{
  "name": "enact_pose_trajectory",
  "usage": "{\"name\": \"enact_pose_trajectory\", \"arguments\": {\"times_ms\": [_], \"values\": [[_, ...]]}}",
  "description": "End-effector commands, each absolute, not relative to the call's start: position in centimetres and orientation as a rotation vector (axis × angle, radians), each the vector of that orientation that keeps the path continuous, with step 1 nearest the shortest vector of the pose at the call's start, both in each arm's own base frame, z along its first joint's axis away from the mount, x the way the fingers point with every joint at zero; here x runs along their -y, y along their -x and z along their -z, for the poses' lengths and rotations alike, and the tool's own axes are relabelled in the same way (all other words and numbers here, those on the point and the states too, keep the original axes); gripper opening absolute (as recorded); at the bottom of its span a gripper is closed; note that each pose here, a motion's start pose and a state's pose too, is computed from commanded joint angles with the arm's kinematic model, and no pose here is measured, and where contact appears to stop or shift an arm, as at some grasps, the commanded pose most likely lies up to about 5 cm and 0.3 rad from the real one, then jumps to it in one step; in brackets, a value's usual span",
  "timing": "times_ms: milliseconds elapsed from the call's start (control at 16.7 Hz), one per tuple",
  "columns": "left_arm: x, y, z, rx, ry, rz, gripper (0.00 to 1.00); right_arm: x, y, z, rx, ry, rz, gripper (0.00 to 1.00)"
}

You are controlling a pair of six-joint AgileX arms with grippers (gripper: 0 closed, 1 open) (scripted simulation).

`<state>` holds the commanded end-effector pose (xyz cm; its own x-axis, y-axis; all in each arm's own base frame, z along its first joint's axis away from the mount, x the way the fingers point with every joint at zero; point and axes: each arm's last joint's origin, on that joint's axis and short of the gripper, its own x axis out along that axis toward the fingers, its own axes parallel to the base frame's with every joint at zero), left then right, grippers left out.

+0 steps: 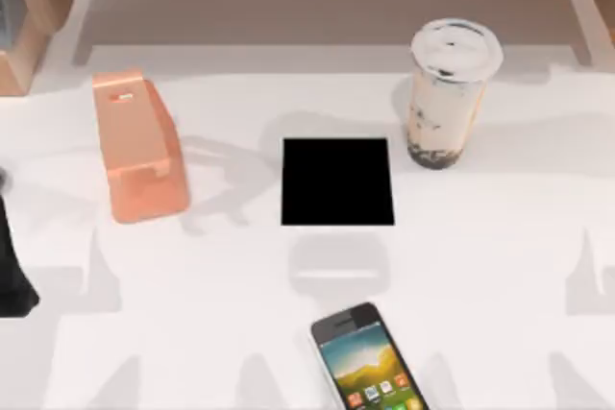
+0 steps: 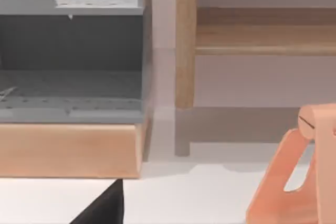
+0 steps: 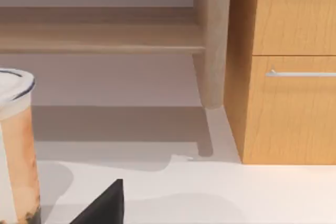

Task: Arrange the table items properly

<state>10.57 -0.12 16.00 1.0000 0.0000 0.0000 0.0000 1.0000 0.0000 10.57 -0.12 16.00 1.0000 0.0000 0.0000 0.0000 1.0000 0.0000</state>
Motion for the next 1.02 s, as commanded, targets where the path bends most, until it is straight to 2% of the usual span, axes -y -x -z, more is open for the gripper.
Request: {"name": "enact_pose_trajectory", "arguments": {"times_ms": [300,600,780,1020], "values": [[0.1,-10.6,-17.1,-0.038,-0.055,-0.004,1.00,0.1,-10.6,-16.0,0.000,0.000,0.000,1.00],[-0.1,-11.9,-21.6,-0.233,-0.299,0.015,1.00,0.1,-10.6,-16.0,0.000,0.000,0.000,1.00],[-0.4,-14.4,-24.9,-0.413,-0.501,0.073,1.00,0.1,-10.6,-16.0,0.000,0.000,0.000,1.00],[-1.4,-20.1,-28.3,-0.681,-0.779,0.231,1.00,0.1,-10.6,-16.0,0.000,0.000,0.000,1.00]]}}
